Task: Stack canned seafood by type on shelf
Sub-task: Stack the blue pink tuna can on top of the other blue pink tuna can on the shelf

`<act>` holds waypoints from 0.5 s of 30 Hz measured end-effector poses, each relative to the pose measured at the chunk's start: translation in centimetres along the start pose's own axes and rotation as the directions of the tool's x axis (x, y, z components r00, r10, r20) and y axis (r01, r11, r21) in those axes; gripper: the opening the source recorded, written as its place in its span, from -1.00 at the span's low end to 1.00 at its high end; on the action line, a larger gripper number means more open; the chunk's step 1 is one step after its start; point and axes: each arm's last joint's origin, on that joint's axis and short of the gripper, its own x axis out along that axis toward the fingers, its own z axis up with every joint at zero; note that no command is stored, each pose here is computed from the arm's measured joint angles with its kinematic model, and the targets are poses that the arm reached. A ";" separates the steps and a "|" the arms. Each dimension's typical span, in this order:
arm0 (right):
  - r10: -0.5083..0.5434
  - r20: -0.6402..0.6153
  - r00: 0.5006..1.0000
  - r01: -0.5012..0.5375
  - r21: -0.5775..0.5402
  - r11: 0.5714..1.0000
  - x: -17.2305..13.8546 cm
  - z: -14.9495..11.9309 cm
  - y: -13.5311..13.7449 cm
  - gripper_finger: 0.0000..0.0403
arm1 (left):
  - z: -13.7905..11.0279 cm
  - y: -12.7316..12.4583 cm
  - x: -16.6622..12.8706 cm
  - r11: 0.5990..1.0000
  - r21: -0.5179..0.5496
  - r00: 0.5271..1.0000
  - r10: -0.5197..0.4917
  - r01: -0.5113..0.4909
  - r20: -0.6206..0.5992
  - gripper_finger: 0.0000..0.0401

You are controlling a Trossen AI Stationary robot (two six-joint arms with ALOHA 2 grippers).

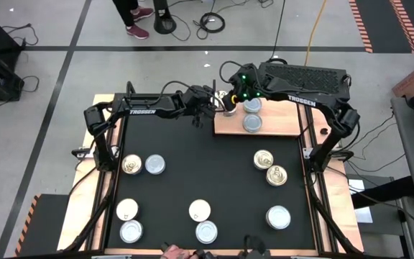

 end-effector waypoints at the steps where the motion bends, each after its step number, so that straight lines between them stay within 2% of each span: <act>1: -0.004 0.004 1.000 0.004 0.004 1.000 0.1 0.0 0.0 -1.00 | 0.0 0.0 0.0 1.000 0.000 1.000 0.000 0.000 0.000 -1.00; 15: -0.029 0.031 0.999 0.028 0.023 0.999 0.1 0.4 -0.7 -1.00 | 0.1 0.0 0.0 1.000 0.000 1.000 -0.008 0.008 0.020 -1.00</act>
